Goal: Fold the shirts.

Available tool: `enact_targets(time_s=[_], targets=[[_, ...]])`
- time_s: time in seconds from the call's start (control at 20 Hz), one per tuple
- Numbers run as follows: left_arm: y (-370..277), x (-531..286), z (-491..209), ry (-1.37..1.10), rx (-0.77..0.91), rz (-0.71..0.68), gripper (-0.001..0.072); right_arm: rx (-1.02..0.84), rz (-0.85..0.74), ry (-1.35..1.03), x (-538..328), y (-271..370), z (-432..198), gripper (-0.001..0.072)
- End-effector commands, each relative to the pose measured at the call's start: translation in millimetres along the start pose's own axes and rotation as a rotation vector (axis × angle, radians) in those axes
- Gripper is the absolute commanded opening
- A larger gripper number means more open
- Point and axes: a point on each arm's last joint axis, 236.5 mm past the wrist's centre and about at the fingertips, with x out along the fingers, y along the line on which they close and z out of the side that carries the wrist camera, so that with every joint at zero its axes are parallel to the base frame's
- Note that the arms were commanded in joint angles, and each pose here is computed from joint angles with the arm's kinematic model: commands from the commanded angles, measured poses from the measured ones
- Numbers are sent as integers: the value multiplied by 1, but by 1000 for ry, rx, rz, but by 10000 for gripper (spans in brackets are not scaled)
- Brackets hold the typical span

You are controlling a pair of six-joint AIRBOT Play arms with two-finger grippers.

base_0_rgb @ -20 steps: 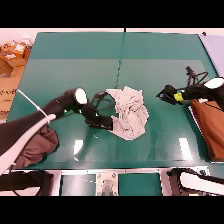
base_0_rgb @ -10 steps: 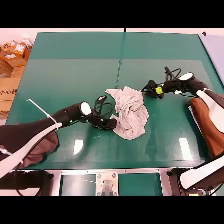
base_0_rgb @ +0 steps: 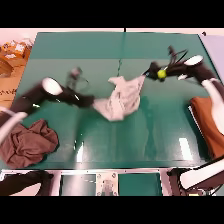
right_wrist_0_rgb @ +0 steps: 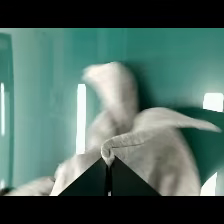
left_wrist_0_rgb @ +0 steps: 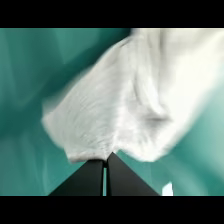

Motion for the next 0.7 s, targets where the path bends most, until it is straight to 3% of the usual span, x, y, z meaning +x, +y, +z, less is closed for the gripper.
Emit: enact_targets(time_s=[0.0,0.3,0.65], targets=[[-25,-149,88,-384,95,26,20,-226,47,-214,-116,92,35,7],[-116,-353,126,-841,301,27,19,-477,-63,-603,-302,185,11,7],[-151,-427,143,-1071,362,-5,20,-611,-73,-770,-363,239,-28,7]])
